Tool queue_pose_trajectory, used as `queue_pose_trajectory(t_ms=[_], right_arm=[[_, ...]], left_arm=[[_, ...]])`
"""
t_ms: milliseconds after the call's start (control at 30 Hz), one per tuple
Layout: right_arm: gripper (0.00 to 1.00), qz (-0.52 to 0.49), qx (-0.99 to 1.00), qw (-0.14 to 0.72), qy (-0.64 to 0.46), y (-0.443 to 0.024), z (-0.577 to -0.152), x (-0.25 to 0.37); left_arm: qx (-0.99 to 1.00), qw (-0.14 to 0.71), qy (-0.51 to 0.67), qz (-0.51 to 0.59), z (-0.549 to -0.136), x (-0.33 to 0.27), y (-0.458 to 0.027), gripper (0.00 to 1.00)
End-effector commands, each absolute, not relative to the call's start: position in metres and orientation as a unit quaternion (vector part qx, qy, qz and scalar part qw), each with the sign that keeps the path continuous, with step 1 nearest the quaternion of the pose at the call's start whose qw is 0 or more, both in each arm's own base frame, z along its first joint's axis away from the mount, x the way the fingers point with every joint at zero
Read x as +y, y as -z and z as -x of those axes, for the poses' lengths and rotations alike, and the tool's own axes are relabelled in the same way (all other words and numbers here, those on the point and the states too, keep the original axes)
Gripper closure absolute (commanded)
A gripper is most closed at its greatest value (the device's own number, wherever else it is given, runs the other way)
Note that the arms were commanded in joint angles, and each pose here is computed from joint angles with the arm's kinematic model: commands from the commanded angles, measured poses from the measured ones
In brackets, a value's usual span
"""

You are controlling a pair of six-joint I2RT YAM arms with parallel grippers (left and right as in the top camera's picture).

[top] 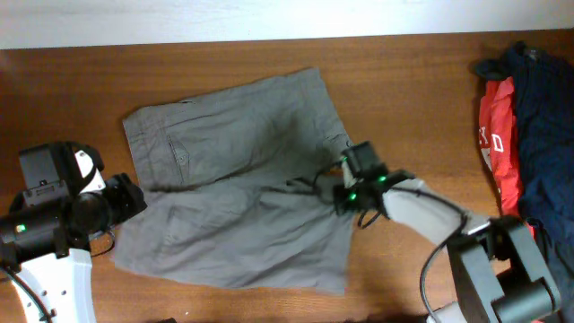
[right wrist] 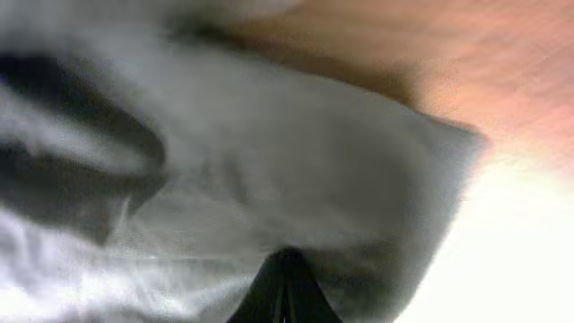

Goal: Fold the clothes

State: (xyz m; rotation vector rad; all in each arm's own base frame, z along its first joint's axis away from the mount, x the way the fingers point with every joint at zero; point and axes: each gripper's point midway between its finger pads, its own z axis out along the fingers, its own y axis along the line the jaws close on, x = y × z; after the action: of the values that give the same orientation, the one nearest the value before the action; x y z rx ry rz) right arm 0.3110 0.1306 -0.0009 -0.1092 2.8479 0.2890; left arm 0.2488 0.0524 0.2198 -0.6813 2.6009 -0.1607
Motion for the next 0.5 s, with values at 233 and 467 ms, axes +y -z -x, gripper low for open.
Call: queue_pose_trajectory(t_ms=[233, 467], right_arm=[[0.82, -0.010, 0.965, 0.230, -0.125, -0.021, -0.392, 0.068], [0.50, -0.023, 0.971, 0.203, -0.123, -0.091, -0.390, 0.049]], left_arm=[[0.937, 0.241, 0.076, 0.241, -0.257, 0.048, -0.229, 0.40], [0.946, 0.192, 0.087, 0.246, -0.244, 0.041, -0.215, 0.32]])
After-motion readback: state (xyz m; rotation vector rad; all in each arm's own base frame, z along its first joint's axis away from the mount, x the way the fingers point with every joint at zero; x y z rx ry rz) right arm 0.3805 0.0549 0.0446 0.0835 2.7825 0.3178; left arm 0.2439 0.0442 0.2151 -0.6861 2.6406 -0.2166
